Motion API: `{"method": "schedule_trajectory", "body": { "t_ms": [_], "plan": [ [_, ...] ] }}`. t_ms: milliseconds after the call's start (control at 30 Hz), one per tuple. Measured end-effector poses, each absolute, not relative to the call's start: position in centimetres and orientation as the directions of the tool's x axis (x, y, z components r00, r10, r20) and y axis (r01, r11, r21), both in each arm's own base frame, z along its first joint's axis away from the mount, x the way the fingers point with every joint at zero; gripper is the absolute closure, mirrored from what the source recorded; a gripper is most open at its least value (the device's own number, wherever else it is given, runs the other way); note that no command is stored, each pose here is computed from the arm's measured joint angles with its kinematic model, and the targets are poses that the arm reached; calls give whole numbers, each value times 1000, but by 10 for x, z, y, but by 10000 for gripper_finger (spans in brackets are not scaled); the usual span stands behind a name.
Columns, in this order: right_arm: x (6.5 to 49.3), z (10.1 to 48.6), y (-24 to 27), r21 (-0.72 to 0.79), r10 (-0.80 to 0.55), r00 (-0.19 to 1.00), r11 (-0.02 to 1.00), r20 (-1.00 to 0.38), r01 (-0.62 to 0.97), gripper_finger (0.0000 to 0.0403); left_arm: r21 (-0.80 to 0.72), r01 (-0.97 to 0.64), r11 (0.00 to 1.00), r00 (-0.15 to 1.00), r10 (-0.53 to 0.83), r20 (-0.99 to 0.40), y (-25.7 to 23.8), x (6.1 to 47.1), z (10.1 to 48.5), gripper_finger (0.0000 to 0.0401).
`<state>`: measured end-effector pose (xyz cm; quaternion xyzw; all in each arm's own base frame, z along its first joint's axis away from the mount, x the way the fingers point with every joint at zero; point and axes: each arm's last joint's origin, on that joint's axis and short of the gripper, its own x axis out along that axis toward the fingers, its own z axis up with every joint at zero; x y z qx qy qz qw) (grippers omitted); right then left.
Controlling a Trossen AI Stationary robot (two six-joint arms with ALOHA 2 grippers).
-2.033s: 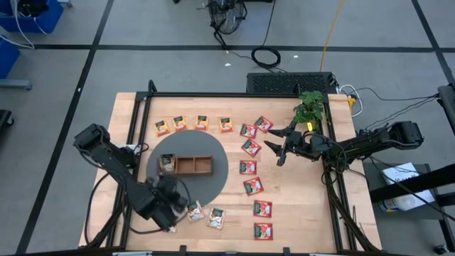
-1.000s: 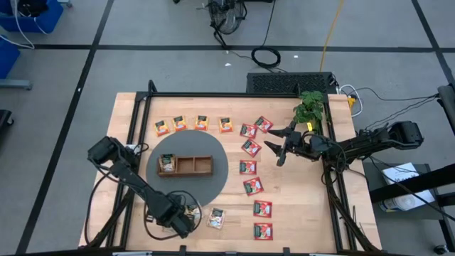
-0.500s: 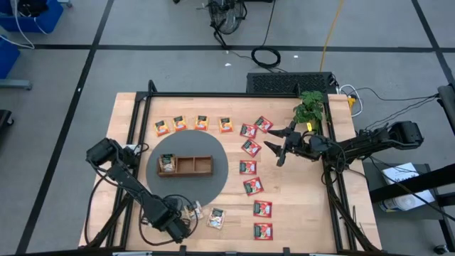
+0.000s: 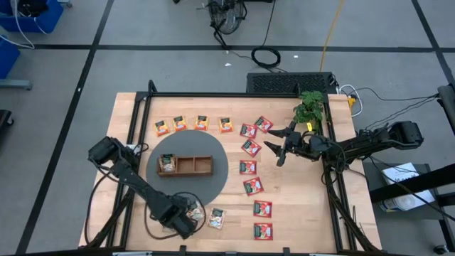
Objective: Pick & Place Tea
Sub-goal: Put the brown tea bag into the left section of the wooden organizer
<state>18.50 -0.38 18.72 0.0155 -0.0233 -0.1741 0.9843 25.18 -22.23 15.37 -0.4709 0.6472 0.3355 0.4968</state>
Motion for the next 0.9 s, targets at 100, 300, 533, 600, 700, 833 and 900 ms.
{"method": "schedule_trajectory", "body": {
  "t_ms": [100, 300, 533, 600, 700, 833, 900],
  "plan": [
    [185, 187, -4, 34, -343, 938, 939, 40, 342, 190, -27, -948, 317, -75, -304, -950, -214, 259, 154, 245],
    [185, 187, -4, 29, -342, 939, 939, 34, 341, 190, -23, -950, 312, -79, -310, -948, -209, 262, 154, 153],
    [185, 184, -4, 18, -342, 940, 940, 8, 342, 190, 94, -972, 217, -169, -355, -920, -224, 247, 155, 63],
    [185, 183, -4, 17, -342, 940, 940, 4, 342, 190, 118, -976, 184, -178, -354, -918, -230, 242, 155, 55],
    [185, 183, -4, 16, -342, 940, 940, 3, 342, 190, 141, -983, 116, -172, -327, -929, -238, 233, 154, 53],
    [185, 184, -4, 17, -342, 940, 940, 5, 342, 190, 109, -994, 29, -113, -264, -958, -246, 226, 154, 60],
    [185, 184, -4, 17, -342, 940, 940, 5, 342, 190, 105, -994, 9, -104, -249, -963, -247, 224, 153, 65]
  ]
}}
